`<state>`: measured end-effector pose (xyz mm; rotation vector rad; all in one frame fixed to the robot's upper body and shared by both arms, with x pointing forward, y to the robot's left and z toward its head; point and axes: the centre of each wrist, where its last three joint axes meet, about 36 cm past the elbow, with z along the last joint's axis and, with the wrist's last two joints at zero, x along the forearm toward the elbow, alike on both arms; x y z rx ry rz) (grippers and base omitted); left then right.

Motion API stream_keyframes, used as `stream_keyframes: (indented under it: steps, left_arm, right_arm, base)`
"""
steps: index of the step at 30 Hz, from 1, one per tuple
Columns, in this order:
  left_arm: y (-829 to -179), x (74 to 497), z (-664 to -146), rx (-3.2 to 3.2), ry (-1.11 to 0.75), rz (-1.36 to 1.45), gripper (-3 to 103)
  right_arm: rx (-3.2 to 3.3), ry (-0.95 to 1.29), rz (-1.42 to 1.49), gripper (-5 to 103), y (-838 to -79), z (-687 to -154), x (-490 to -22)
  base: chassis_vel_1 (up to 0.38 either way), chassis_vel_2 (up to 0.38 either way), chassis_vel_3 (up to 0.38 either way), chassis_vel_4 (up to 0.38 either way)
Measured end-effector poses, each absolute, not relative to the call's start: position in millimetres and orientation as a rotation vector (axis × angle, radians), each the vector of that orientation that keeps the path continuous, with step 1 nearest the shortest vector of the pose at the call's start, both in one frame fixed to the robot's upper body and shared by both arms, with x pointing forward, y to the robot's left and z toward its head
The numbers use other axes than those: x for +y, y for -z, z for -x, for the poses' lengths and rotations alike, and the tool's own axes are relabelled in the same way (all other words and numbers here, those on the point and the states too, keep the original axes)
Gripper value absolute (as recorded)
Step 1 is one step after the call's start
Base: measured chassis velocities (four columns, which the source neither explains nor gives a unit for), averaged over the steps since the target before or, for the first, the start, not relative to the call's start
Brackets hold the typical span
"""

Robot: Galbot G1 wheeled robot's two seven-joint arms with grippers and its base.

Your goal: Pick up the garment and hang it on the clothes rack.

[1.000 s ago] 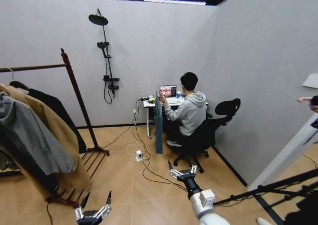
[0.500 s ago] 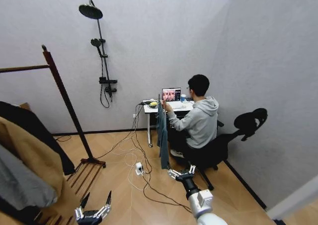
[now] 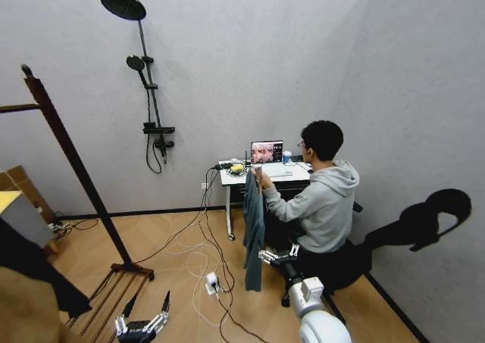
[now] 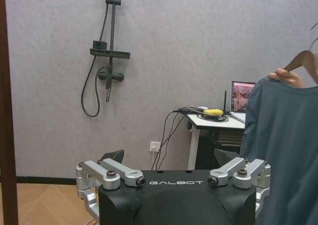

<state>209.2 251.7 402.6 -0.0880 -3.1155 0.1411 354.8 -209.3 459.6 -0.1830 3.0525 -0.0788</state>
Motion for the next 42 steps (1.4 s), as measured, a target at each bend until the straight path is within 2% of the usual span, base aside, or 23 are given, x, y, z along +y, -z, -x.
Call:
stream_keyframes:
  steps: [8,10,30,31,33,34,35,36,37,39,42]
  left_arm:
    - [-402.6,251.7,-209.2,-3.116,-0.141,0.088,100]
    - [-402.6,251.7,-209.1,-3.115,-0.141,0.088,100]
    - [-402.6,251.7,-209.1,-3.115,-0.141,0.088,100]
    - [-402.6,251.7,-209.1,-3.115,-0.141,0.088,100]
    - [-402.6,251.7,-209.1,-3.115,-0.141,0.088,100]
    - [-402.6,251.7,-209.1,-3.115,-0.141,0.088,100]
    - [-402.6,251.7,-209.1,-3.115,-0.141,0.088,100]
    - [-402.6,251.7,-209.1,-3.115,-0.141,0.088,100]
    - [-402.6,251.7,-209.1,-3.115,-0.141,0.088,100]
    - [-402.6,251.7,-209.1,-3.115,-0.141,0.088,100]
    - [-402.6,251.7,-209.1,-3.115,-0.141,0.088,100]
  right_arm:
    - [3.005,0.143,0.107,100,-473.9,-412.8,-240.4]
    - [2.993,0.154,0.099,100,-482.1,-445.8,-253.9]
    - [2.938,0.21,0.235,101,-520.8,-564.2,-275.0]
    - [2.937,0.203,0.24,97,-522.4,-568.1,-273.9]
    - [2.935,0.197,0.243,97,-524.0,-571.5,-272.9]
    - [2.934,0.188,0.245,87,-526.5,-576.9,-271.0]
    - [2.935,0.185,0.244,87,-527.4,-580.1,-270.4]
    - [2.939,0.185,0.243,82,-527.8,-583.8,-270.4]
    - [2.939,0.185,0.243,82,-527.8,-583.8,-270.4]
    - [2.947,0.185,0.241,71,-527.9,-590.2,-271.0]
    - [2.948,0.184,0.244,65,-528.4,-592.4,-271.4]
  base:
    - [-0.099,0.112,0.076,-0.073]
    - [0.032,-0.023,-0.026,0.025]
    - [0.017,-0.02,-0.014,0.017]
    - [0.0,0.0,0.0,0.0]
    - [0.0,0.0,0.0,0.0]
    - [0.0,0.0,0.0,0.0]
    - [0.0,0.0,0.0,0.0]
    - [0.0,0.0,0.0,0.0]
    - [0.0,0.0,0.0,0.0]
    - [0.0,0.0,0.0,0.0]
    - [0.0,0.0,0.0,0.0]
